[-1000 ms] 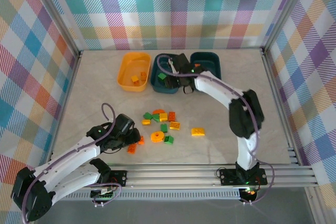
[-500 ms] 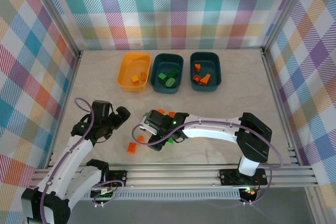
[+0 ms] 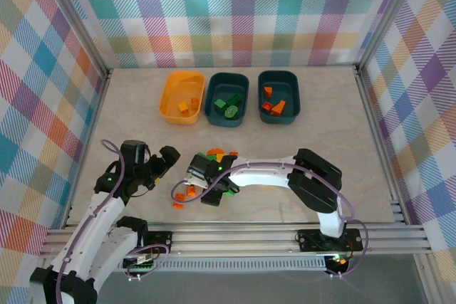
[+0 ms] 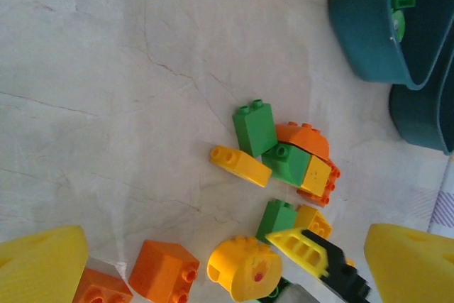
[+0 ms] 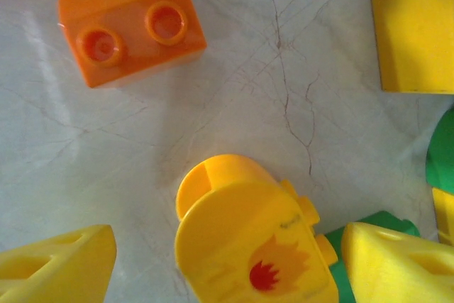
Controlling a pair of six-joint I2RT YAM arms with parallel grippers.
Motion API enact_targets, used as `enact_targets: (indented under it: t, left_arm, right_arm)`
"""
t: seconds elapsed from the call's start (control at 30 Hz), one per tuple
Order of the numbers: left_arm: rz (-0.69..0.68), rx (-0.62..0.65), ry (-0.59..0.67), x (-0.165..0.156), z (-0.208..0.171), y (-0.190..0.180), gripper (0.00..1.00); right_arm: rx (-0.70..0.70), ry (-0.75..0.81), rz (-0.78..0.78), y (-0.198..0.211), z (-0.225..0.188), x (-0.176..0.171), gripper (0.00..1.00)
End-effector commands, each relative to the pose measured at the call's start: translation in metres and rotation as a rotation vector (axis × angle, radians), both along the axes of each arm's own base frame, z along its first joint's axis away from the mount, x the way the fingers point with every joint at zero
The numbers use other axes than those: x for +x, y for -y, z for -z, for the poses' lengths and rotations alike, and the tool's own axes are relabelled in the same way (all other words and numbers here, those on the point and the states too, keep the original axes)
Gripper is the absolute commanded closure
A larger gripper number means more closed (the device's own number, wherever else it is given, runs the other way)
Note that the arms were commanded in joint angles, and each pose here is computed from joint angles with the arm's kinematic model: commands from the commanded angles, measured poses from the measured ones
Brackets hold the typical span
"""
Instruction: Sort the legos into containers by color
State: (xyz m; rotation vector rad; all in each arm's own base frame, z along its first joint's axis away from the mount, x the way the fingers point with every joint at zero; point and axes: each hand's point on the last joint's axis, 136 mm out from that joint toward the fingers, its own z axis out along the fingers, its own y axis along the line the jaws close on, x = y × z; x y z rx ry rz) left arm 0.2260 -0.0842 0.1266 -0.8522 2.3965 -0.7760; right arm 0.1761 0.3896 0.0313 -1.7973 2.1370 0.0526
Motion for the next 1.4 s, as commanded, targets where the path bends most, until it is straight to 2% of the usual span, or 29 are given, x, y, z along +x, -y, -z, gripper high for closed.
enact_targets:
  t: [0.0, 0.23, 0.6, 0.77, 0.93, 1.07, 1.23, 1.37]
  left_arm:
    - [-0.003, -0.028, -0.018, -0.004, 0.005, 0.001, 0.0]
    - [0.008, -0.038, -0.038, -0.008, 0.013, 0.004, 0.0]
    - [0.006, -0.028, -0.034, -0.008, 0.012, 0.002, 0.0]
    - [0.0, -0.01, -0.027, -0.009, 0.009, -0.001, 0.0]
    - [-0.031, 0.049, 0.01, -0.006, -0.007, -0.013, 0.0]
    - [-0.083, 0.091, 0.03, -0.001, -0.017, -0.024, 0.0]
    - [-0.14, 0.097, 0.032, 0.006, -0.018, -0.033, 0.0]
    - [-0.102, 0.044, 0.012, 0.012, -0.011, -0.021, 0.0]
  right_arm:
    - [-0.015, 0.059, -0.024, -0.007, 0.007, 0.013, 0.17]
    - [0.029, 0.053, -0.021, -0.017, 0.01, 0.015, 0.29]
    - [0.047, 0.063, -0.042, -0.029, 0.009, 0.019, 0.64]
    - [0.098, 0.07, -0.049, -0.039, -0.001, 0.021, 0.69]
    - [0.252, 0.097, -0.007, -0.053, -0.051, 0.033, 0.73]
    - [0.379, 0.127, 0.082, -0.049, -0.098, 0.064, 0.75]
    - [0.49, 0.155, 0.244, -0.041, -0.138, 0.131, 0.76]
    - [0.613, 0.129, 0.353, -0.049, -0.163, 0.19, 0.76]
